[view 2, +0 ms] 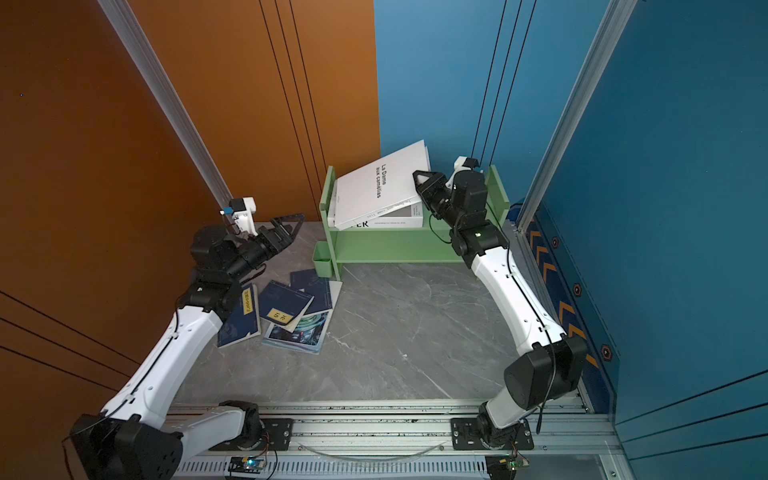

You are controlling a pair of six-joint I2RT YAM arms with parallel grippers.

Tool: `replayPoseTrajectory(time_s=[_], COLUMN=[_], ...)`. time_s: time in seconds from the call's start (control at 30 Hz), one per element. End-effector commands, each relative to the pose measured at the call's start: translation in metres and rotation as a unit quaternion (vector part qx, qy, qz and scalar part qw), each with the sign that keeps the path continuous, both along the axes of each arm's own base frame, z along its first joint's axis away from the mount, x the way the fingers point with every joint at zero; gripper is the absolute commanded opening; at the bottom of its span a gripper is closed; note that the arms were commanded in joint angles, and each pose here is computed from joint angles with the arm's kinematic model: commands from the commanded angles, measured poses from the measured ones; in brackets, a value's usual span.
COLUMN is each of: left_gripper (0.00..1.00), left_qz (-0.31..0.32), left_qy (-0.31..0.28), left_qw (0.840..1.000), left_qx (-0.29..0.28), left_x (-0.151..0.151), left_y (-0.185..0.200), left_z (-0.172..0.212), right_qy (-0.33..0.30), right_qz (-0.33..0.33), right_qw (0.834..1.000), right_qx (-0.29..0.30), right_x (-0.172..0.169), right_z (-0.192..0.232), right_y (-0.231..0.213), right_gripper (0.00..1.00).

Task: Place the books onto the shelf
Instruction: 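Lower the book onto the LOVER book with both grippers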

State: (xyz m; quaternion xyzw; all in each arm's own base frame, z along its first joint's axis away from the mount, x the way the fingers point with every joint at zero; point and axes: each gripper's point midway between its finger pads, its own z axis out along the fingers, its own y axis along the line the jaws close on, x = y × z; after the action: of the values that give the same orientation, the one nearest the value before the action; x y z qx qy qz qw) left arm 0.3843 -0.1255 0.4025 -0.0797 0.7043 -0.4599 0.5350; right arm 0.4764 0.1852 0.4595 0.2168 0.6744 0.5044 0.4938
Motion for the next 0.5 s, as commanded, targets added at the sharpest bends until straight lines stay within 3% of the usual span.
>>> replayPoseTrajectory(time_s=[0.0,0.47], left_gripper=[0.98,0.98], left_qz=[-0.024,-0.051], left_qy=[-0.02,0.006], left_qw=[0.999,0.998], left_qx=[-0.009,-0.035], left_x=[0.009,0.068], left_y=[-0.007,-0.025], left_z=[0.018,0.003], right_qy=[-0.064,-0.007], right_qz=[-0.002,-0.001], right_qw=[0.997,0.998], right_qx=[0.043,0.067], right_x=[-0.005,0.031], right_z=[0.05,0.003], right_y=[0.001,0.013], right_gripper=[0.29,0.28])
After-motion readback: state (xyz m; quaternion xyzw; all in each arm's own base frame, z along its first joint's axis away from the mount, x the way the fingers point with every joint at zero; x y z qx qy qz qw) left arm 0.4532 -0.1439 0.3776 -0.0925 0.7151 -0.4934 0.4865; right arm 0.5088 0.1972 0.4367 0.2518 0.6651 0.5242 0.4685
